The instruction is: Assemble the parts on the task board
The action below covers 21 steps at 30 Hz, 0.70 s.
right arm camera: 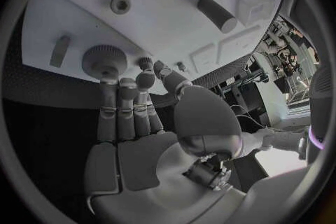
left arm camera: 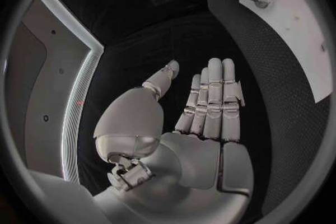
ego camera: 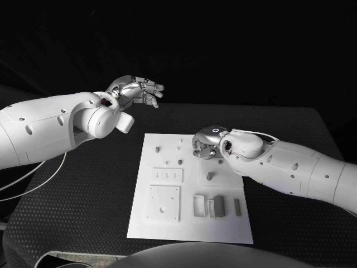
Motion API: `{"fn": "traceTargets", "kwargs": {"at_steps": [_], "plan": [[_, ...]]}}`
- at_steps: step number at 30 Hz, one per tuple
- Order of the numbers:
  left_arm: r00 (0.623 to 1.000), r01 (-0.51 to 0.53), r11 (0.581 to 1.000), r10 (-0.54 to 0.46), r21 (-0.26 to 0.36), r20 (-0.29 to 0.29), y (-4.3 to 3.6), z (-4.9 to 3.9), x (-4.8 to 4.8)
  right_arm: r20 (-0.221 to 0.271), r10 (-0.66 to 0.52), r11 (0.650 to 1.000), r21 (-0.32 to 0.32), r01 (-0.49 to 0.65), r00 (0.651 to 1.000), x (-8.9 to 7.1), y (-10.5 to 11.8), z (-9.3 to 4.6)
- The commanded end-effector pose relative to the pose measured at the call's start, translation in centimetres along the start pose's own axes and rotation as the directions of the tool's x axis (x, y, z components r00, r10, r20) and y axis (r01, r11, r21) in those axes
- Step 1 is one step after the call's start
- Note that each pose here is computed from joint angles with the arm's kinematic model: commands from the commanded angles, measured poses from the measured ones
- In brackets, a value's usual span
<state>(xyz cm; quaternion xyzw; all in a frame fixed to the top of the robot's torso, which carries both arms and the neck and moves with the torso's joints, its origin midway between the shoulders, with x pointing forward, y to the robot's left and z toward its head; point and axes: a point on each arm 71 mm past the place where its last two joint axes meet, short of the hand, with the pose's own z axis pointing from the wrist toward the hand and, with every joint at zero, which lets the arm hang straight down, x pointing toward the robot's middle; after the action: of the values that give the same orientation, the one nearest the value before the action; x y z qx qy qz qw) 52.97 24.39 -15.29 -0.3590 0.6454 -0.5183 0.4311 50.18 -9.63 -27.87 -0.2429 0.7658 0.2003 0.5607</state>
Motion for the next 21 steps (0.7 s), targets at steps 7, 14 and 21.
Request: {"fn": "traceTargets", "kwargs": {"at_steps": [7,14,21], "plan": [[1.0,-0.001,1.0,0.001,0.017,-0.017,-0.41,0.07,0.23,0.007,-0.016,1.0,0.008,0.016,1.0,0.01,-0.13,0.29],[1.0,-0.003,1.0,0.003,0.024,-0.02,-0.86,0.11,0.28,-0.009,-0.018,1.0,0.022,0.018,1.0,0.41,-0.62,0.38],[1.0,-0.005,1.0,0.006,0.027,-0.015,-1.04,0.12,0.11,-0.024,-0.018,1.0,0.025,0.019,1.0,0.69,-0.79,0.3]]}}
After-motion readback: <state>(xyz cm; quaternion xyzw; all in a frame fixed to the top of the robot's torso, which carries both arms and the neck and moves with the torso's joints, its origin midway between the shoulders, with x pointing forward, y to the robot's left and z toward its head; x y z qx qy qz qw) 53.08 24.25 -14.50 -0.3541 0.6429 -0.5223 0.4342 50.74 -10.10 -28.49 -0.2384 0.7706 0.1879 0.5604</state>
